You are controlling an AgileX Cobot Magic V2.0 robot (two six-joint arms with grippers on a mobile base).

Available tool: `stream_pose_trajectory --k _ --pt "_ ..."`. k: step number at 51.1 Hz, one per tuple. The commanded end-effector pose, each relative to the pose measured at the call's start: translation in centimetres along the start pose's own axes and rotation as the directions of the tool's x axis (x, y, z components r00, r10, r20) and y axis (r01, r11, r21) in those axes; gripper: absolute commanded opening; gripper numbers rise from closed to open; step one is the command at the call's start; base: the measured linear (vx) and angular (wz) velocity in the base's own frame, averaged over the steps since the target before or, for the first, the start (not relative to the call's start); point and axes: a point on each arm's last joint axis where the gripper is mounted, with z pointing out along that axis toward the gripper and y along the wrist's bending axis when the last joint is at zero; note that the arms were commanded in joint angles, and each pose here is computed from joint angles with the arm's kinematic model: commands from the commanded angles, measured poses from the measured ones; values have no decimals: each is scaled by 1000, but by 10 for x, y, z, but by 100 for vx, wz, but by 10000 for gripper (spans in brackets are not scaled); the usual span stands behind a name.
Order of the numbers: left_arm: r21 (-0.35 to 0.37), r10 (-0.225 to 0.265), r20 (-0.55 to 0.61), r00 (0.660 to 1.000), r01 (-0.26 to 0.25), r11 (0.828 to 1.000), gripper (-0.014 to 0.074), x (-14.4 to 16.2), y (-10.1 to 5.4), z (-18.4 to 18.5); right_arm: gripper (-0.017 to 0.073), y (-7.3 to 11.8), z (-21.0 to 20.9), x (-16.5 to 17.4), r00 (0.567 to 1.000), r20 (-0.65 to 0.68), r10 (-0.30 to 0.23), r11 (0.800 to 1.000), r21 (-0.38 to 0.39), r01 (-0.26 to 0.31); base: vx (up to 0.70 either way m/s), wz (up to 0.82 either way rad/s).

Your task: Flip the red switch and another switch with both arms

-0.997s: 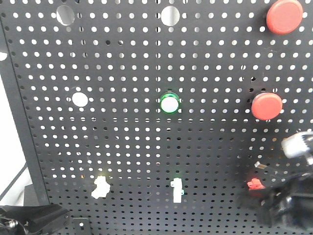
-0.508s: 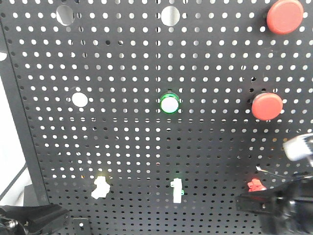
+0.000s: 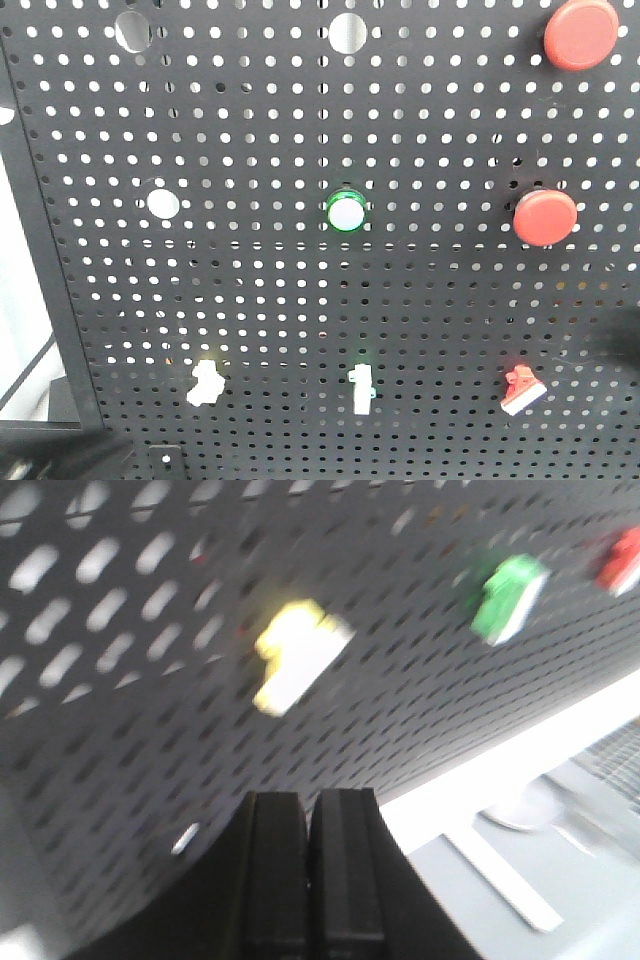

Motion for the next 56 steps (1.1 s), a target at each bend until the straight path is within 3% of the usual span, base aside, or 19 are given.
stream_pose_trajectory --k 1,7,16,29,52,56 --pt "-67 -39 95 995 46 997 3 5 3 -17 -6 -3 -19 3 995 94 -24 991 135 11 0 0" --pt "-86 -36 115 993 46 995 3 28 3 -31 -6 -1 -36 25 988 149 -35 976 218 2 0 0" --pt "-144 -8 221 975 41 989 3 30 6 -49 -6 -2 -44 49 979 203 -33 958 286 -27 0 0" --pt "-163 -9 243 970 50 985 3 29 7 -51 -6 -1 -37 69 991 130 6 965 259 -39 0 0" --pt "-156 -7 248 969 47 987 3 29 6 -52 -6 -1 -35 73 993 117 11 966 256 -41 0 0" --pt "-178 30 248 968 15 984 3 28 8 -52 -6 -1 -35 73 993 117 11 966 256 -41 0 0"
